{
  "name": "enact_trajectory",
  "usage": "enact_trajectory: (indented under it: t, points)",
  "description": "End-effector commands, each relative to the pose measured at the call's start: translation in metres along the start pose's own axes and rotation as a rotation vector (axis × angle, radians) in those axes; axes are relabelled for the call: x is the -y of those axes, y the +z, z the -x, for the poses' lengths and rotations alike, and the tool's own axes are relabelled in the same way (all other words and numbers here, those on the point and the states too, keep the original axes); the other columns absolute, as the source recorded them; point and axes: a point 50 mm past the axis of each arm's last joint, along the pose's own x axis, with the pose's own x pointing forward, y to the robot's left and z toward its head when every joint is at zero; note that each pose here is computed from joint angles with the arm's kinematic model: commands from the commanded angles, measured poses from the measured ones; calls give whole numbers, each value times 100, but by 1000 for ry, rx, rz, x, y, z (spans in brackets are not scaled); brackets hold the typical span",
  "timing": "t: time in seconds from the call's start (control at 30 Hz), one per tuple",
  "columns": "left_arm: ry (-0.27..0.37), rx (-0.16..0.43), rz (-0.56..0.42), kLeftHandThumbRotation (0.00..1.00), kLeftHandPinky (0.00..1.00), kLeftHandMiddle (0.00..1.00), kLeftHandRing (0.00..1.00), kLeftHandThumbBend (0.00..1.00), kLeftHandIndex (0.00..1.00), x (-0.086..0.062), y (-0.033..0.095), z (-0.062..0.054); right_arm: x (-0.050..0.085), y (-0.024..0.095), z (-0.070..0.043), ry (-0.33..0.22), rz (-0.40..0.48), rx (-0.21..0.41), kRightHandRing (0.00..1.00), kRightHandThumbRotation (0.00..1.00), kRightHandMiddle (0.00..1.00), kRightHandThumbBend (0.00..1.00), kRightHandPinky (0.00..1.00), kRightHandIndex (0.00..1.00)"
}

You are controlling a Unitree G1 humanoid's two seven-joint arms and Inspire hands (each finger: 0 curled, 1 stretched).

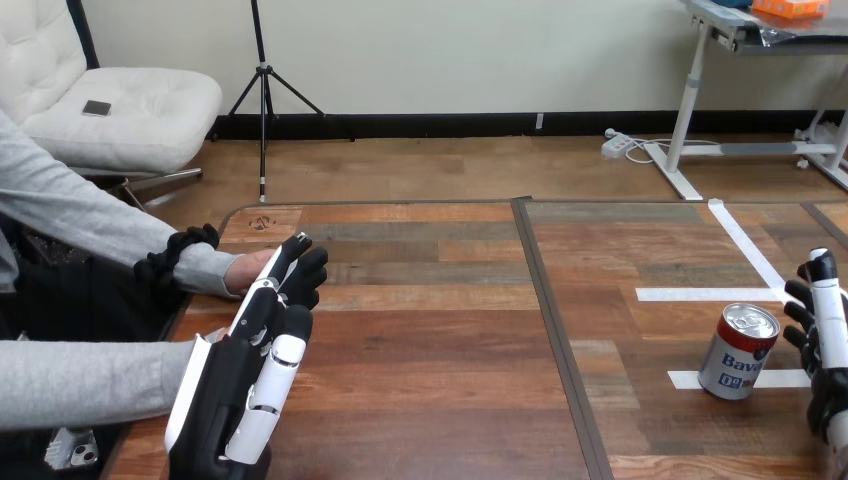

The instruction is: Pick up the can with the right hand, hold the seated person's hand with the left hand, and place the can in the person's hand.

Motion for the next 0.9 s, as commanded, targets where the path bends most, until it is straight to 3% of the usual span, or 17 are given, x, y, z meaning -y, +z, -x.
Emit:
enact_trajectory:
  t: [0.0,0.23,0.33,0.53,0.57,0.87]
  points:
    - [-4,88,-4,84,92,91,92,50,92,0,14,-12,-13,34,-18,28,-23,98,94,88,91,86,96,93]
    - [-13,96,-1,85,92,91,92,51,93,-1,15,-13,-15,31,-17,34,18,89,94,84,91,88,97,93]
    - [-13,95,-3,85,92,91,92,51,93,-1,15,-13,-16,30,-16,38,57,88,93,82,91,82,95,92]
    - [-14,94,-2,85,92,91,92,51,93,-1,15,-13,-17,30,-16,41,62,89,94,71,93,79,94,93]
    - [-14,94,0,84,92,91,92,51,93,-1,15,-13,-17,31,-16,42,67,89,95,66,94,80,95,92]
    - [-14,93,-2,84,92,91,92,52,92,-2,15,-14,-18,33,-18,43,91,87,94,48,93,90,93,91]
